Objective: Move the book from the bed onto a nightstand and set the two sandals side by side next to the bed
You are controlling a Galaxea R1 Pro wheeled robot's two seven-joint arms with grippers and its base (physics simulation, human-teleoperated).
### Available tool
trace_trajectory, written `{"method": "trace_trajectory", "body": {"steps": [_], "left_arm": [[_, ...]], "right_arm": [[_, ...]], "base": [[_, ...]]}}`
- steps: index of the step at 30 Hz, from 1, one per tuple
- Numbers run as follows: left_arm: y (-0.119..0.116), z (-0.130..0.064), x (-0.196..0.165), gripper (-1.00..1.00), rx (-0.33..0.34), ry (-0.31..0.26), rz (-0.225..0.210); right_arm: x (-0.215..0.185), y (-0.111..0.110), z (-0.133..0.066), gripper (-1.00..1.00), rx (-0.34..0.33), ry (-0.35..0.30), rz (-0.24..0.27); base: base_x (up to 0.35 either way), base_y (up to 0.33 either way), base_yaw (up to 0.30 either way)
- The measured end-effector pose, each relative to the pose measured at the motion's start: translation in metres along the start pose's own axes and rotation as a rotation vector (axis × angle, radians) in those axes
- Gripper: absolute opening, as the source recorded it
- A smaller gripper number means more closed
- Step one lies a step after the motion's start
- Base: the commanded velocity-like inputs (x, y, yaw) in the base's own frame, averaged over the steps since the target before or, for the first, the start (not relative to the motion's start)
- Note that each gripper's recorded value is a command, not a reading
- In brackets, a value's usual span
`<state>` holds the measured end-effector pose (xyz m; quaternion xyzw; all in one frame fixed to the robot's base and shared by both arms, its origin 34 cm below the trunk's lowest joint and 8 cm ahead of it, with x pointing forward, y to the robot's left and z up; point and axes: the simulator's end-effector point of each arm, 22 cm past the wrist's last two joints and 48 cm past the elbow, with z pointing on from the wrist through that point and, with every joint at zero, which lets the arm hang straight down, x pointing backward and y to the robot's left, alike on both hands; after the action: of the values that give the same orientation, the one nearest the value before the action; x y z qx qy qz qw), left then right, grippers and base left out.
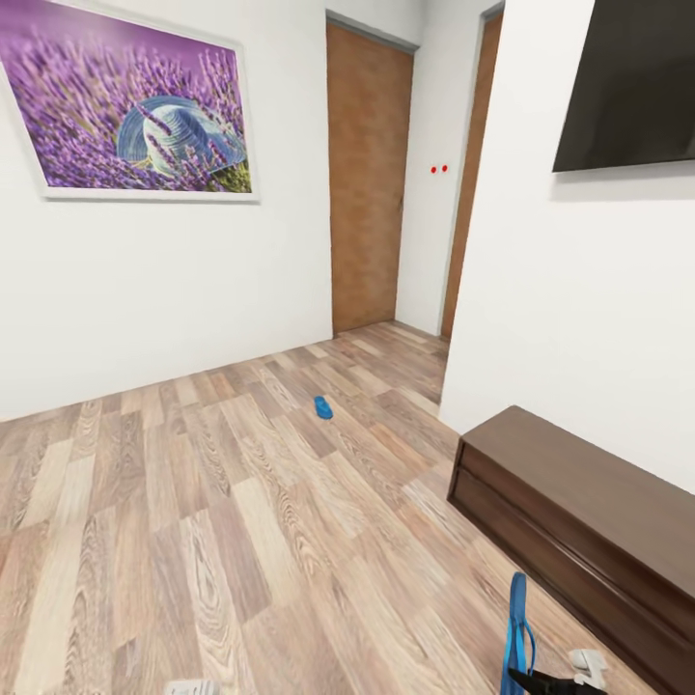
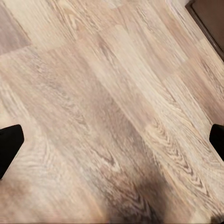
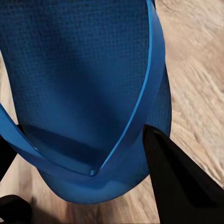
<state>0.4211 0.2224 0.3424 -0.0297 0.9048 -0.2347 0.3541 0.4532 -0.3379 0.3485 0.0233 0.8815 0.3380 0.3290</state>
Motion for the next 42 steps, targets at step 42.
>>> {"method": "trace_trajectory", "body": {"steps": [42], "left_arm": [[-0.01,-0.013,0.007,1.0,0.006,0.043,-0.038]], "right_arm": [[0.044,-0.007,0.001,-1.0,0.127,0.063,0.147]], "base": [[0.095,0.0,0.01]]}}
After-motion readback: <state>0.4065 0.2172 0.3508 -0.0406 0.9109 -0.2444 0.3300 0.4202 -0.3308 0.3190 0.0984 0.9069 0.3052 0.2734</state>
